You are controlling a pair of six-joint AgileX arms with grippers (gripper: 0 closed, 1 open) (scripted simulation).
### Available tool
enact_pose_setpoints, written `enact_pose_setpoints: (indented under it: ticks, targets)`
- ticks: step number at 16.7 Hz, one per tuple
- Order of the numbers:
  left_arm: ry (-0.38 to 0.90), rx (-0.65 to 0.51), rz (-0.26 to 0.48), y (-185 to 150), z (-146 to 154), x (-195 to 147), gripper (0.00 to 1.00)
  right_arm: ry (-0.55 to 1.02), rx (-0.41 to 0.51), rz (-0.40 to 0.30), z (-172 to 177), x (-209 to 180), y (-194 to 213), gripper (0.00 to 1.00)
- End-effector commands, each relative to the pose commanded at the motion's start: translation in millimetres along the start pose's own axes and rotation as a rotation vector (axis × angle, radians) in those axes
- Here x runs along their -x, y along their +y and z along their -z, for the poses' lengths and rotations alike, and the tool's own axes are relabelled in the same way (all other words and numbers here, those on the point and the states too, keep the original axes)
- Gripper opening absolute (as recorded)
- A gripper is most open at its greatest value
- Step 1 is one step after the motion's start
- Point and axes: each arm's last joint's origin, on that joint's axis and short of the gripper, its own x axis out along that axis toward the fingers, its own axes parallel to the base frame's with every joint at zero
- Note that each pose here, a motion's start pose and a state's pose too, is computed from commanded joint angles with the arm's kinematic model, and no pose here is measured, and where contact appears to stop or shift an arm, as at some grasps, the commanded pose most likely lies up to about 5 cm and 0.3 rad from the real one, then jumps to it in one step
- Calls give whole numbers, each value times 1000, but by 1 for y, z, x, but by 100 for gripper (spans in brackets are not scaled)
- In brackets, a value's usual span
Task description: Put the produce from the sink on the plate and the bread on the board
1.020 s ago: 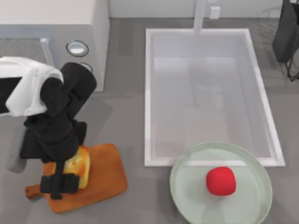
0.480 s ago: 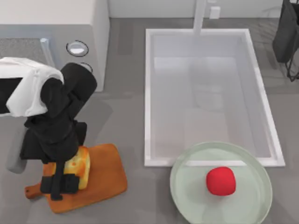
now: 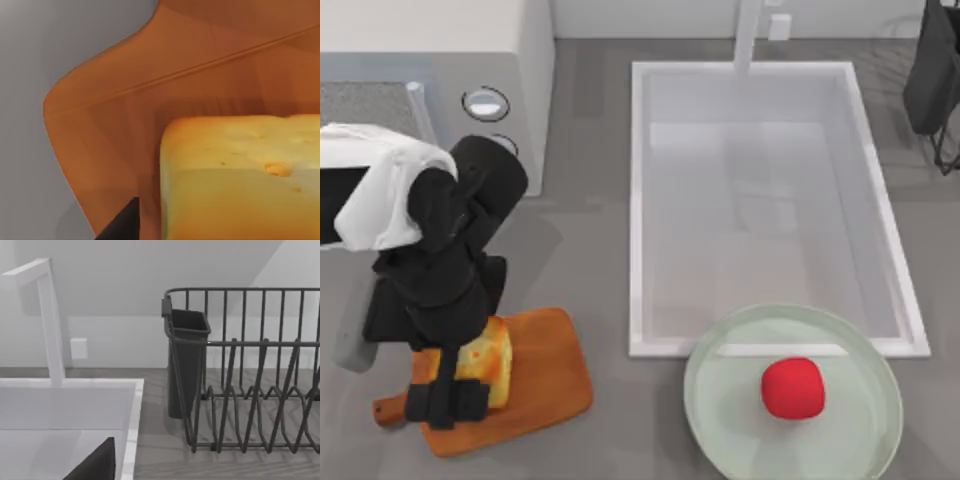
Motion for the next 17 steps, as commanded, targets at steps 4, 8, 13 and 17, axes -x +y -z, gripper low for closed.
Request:
enact_pose_setpoints:
  ticks: [4, 8, 13, 17]
  targets:
    - [0, 0, 0, 0, 0, 0, 100, 0, 0, 0, 0, 0, 0, 100]
    - [0, 0, 1, 0, 0, 0, 100, 0, 0, 0, 0, 0, 0, 100]
    - [43, -23, 158, -5, -16, 20, 100, 0, 0, 0, 0, 0, 0, 100]
    - [47, -146, 466, 3, -52, 54, 100, 0, 0, 0, 0, 0, 0, 100]
